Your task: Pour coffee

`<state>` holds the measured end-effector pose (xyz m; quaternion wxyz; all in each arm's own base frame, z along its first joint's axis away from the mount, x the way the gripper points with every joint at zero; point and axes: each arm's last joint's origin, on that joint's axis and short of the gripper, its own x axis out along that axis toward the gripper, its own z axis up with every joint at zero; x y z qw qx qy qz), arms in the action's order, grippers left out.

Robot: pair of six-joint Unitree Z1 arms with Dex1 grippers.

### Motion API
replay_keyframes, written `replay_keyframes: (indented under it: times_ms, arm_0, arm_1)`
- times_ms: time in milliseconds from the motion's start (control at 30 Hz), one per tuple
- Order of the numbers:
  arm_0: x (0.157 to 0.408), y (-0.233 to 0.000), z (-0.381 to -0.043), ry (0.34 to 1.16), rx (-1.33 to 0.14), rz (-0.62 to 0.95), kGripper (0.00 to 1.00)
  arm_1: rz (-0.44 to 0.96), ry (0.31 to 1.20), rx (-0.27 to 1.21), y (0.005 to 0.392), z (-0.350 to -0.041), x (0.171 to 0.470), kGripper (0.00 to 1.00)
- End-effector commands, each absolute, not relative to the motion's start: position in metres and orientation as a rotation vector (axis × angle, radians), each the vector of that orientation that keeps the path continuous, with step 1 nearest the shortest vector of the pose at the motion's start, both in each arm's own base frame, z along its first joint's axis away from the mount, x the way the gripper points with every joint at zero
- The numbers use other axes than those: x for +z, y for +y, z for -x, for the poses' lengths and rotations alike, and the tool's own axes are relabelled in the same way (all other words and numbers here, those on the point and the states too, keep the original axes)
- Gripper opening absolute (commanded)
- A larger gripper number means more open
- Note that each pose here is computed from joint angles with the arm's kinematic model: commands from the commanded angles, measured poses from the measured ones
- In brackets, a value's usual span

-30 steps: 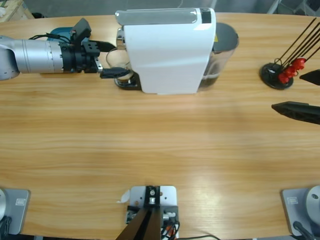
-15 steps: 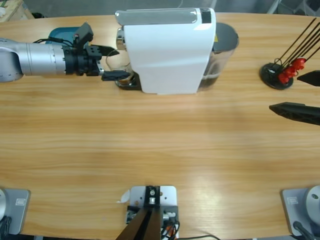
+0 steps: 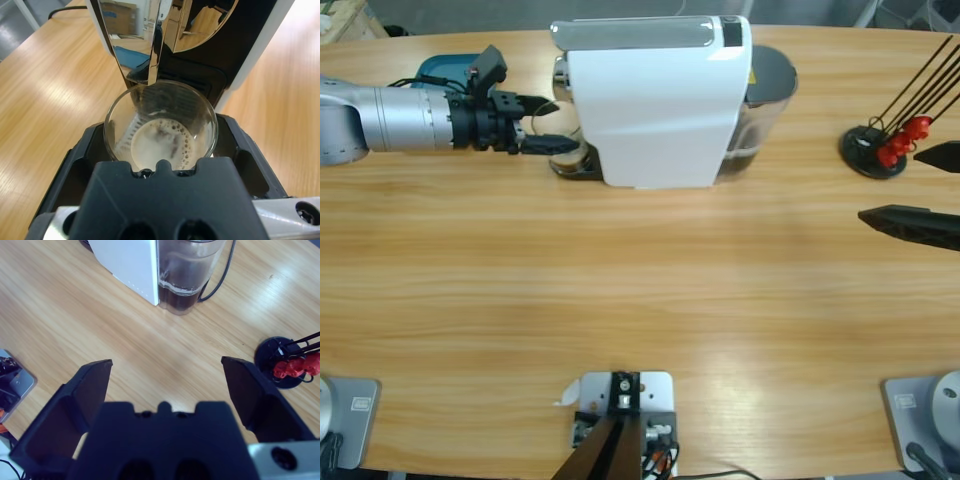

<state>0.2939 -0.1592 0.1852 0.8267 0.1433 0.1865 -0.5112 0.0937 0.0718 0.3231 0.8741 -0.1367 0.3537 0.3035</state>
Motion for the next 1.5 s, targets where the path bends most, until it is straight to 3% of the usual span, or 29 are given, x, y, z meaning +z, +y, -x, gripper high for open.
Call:
replay_keyframes:
  times_ms: [33, 67, 133, 167, 400, 667, 800, 933, 1133, 1500]
  arm_0:
    - [0.182, -0.139, -0.286, 0.443, -0.980, -0.286, 0.378]
    - [0.186, -0.137, -0.285, 0.431, -0.971, -0.286, 0.324]
    - [0.194, -0.135, -0.282, 0.411, -0.958, -0.283, 0.050]
    - [0.197, -0.133, -0.281, 0.406, -0.952, -0.282, 0.028]
    - [0.223, -0.117, -0.272, 0.372, -0.823, -0.269, 0.025]
    - [0.233, -0.069, -0.277, 0.471, -0.415, -0.217, 0.025]
    - [0.237, -0.052, -0.288, 0.477, -0.226, -0.172, 0.025]
    - [0.237, -0.045, -0.314, 0.479, -0.170, -0.142, 0.025]
    - [0.212, -0.038, -0.348, 0.524, -0.113, -0.092, 0.025]
    - [0.190, -0.036, -0.368, 0.571, -0.092, -0.075, 0.029]
  arm_1:
    - [0.297, 0.755, 0.669, 0.077, -0.096, 0.317, 0.987]
    - [0.295, 0.752, 0.672, 0.077, -0.097, 0.317, 0.987]
    - [0.294, 0.751, 0.674, 0.078, -0.097, 0.316, 0.987]
    - [0.293, 0.750, 0.674, 0.078, -0.097, 0.316, 0.987]
    - [0.291, 0.744, 0.675, 0.077, -0.096, 0.316, 0.987]
    - [0.289, 0.736, 0.671, 0.077, -0.096, 0.313, 0.986]
    - [0.290, 0.732, 0.665, 0.076, -0.096, 0.313, 0.982]
    - [0.292, 0.737, 0.665, 0.077, -0.097, 0.313, 0.982]
    - [0.294, 0.746, 0.665, 0.079, -0.099, 0.311, 0.982]
    - [0.296, 0.756, 0.667, 0.080, -0.100, 0.309, 0.982]
